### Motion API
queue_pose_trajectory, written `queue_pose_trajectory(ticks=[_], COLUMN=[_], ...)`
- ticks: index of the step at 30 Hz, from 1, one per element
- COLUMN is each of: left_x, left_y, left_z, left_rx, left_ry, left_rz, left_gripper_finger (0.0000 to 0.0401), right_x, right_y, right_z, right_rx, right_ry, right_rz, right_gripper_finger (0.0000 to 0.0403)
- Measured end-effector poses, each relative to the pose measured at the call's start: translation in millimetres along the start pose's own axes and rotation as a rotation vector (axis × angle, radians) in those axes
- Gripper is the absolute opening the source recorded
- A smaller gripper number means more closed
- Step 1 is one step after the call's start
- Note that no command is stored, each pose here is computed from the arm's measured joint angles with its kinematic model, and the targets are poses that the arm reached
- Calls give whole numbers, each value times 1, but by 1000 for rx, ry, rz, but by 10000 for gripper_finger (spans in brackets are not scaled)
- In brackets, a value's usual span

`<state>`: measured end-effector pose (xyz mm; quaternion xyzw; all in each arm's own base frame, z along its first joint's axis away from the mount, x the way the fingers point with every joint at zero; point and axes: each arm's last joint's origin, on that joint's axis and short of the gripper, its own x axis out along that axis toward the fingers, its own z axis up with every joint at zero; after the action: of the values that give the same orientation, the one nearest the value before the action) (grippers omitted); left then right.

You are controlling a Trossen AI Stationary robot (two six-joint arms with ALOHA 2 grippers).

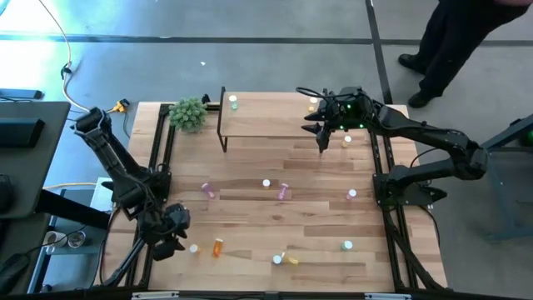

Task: Pick and place medicine bottles onto shelf by color
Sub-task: Put the bottom left orange pill bottle on the shelf

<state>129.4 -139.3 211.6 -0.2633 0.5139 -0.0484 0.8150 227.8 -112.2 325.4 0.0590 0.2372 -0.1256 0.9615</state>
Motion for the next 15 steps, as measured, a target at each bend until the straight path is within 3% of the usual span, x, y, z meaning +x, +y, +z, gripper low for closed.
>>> queue_pose_trajectory(ticks=[9,15], left_x=[24,47], left_y=[-5,-14], left_z=[-11,-18], left_rx=[53,75], left_ry=[36,55], left_rz=[85,78], left_gripper_finger=[181,168], right_x=[0,0], right_y=[0,0], right_z=[0,0], right_rx=[0,0], right_ry=[0,-2], right_rz=[0,0], right_gripper_finger=[161,161])
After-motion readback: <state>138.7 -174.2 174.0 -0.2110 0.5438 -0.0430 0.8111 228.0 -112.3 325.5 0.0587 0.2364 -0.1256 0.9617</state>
